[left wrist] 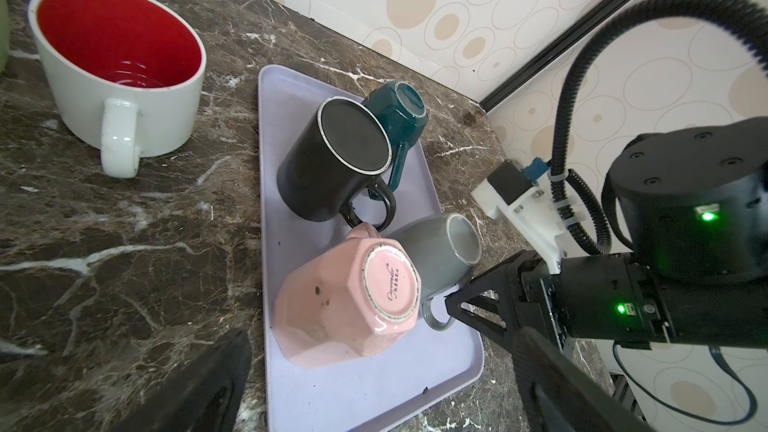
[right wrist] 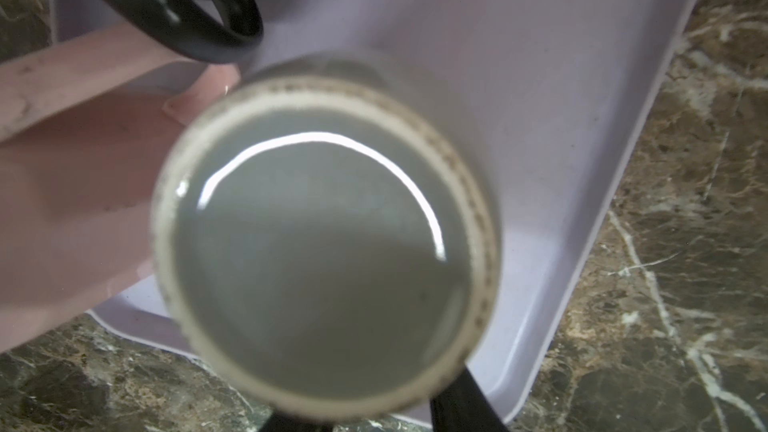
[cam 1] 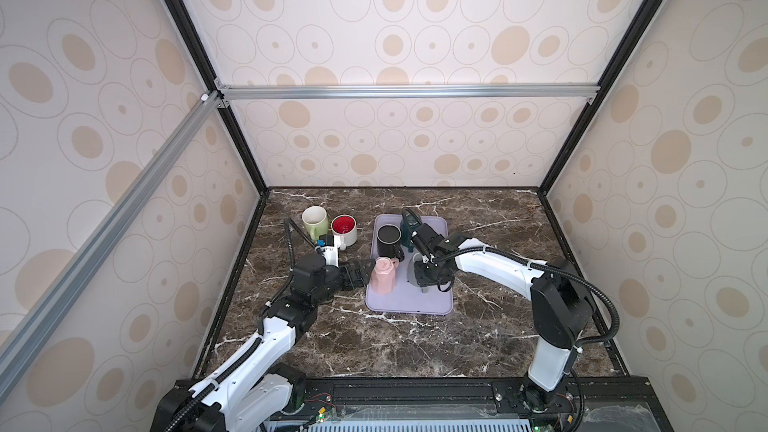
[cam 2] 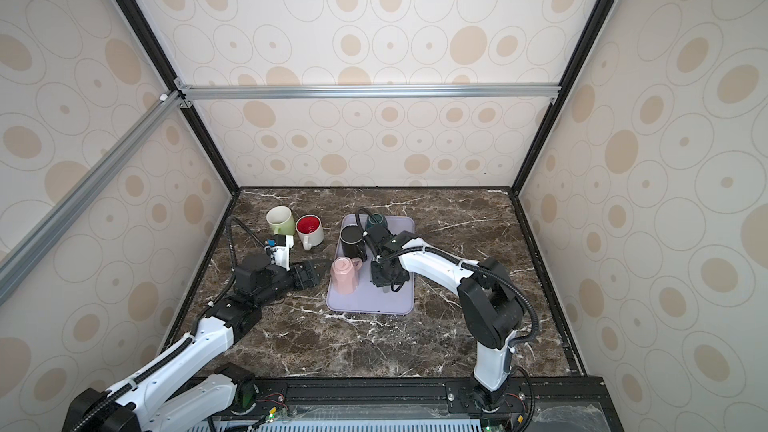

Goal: Turn the mug right side up
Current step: 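Lower the right gripper onto the grey mug and grasp its rim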

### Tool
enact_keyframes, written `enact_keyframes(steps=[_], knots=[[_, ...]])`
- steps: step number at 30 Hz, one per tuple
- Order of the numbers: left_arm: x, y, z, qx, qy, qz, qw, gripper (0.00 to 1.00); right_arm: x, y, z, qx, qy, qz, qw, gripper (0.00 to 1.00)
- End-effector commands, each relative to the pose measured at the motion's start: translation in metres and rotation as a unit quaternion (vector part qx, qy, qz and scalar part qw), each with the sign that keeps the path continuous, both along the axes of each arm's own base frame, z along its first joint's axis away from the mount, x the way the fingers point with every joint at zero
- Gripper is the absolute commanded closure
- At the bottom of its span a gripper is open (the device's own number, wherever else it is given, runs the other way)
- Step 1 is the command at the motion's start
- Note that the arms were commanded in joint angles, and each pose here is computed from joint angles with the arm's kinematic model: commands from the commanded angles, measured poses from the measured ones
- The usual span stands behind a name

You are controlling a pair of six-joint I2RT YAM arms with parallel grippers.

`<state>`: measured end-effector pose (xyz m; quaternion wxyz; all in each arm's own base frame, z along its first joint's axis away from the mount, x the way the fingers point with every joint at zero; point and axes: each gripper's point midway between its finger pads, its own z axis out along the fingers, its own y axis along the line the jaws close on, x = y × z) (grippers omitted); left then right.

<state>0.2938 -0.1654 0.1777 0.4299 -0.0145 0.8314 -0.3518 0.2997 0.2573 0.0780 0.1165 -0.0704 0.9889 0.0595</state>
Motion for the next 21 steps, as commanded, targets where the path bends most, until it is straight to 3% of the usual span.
enact_keyframes(steps=[1, 9, 12, 21], knots=[[0.0033, -0.0016, 0.0063, -0.006, -0.008, 0.004, 1.000, 0.02, 0.0023, -0.0025, -0.0012, -0.026, 0.001, 0.003, 1.000, 0.63], [0.0049, -0.0016, 0.0040, -0.008, -0.003, 0.007, 1.000, 0.02, 0.0049, -0.0022, -0.0068, -0.040, 0.008, 0.015, 0.999, 0.68], [0.0042, -0.0026, 0.0032, -0.009, 0.000, 0.005, 1.000, 0.02, 0.0059, 0.0002, -0.0078, -0.039, 0.009, 0.020, 0.999, 0.74], [0.0053, -0.0032, 0.0006, -0.011, 0.003, 0.005, 1.000, 0.02, 0.0081, 0.0026, -0.0102, -0.041, 0.011, 0.025, 0.999, 0.75]])
